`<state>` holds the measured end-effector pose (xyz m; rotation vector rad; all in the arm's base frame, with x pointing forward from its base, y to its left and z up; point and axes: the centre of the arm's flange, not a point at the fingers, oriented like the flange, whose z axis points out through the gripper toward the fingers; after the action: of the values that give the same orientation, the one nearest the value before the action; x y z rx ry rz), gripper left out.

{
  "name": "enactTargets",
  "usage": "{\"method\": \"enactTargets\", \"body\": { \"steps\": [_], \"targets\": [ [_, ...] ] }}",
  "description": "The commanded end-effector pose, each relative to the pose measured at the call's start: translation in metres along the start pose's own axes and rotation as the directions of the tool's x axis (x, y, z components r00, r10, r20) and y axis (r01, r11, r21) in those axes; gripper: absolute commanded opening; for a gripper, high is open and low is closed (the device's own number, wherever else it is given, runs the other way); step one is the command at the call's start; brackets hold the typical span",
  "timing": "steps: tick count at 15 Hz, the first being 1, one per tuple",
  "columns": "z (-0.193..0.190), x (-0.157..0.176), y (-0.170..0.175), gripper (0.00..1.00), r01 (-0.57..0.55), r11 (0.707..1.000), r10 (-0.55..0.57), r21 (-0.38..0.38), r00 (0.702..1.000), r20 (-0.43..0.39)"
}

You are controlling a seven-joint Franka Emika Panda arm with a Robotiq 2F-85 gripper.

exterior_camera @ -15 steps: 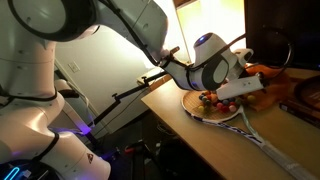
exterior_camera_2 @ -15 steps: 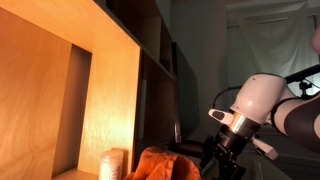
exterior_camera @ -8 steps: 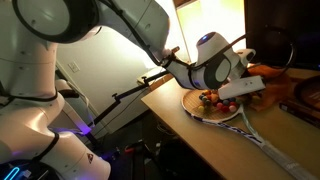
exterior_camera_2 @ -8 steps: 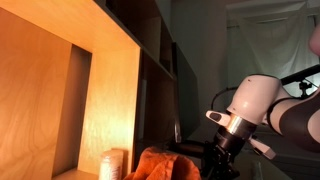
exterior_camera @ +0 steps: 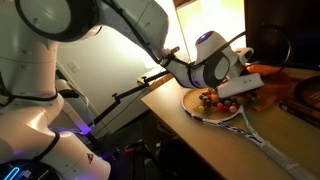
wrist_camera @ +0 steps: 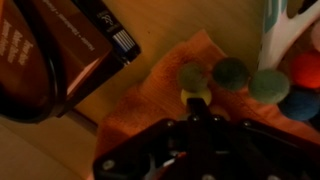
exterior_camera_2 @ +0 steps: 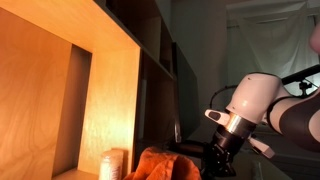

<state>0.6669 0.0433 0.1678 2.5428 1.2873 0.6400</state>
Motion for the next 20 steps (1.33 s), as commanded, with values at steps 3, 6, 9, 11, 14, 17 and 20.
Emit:
{"method": "enactTargets", "body": {
  "steps": [3, 6, 9, 11, 14, 17, 20],
  "targets": [
    [-0.008, 0.005, 0.003, 0.32, 0.031, 0.999, -0.03, -0.01, 0.999, 0.04],
    [-0.006, 0.006, 0.003, 0.44, 0.026, 1.0, -0.025, -0.011, 0.999, 0.047],
    [-0.002, 0.005, 0.005, 0.66, 0.023, 1.0, -0.023, -0.001, 0.998, 0.057],
    [0.003, 0.003, 0.008, 0.81, 0.026, 1.0, -0.027, 0.016, 0.998, 0.065],
    [0.009, 0.0, 0.009, 1.0, 0.019, 0.999, -0.021, 0.029, 0.997, 0.071],
    [0.013, -0.002, 0.011, 1.0, 0.019, 0.999, -0.021, 0.034, 0.997, 0.071],
    [0.015, -0.002, 0.012, 1.0, 0.013, 0.999, -0.016, 0.039, 0.998, 0.067]
  ]
}}
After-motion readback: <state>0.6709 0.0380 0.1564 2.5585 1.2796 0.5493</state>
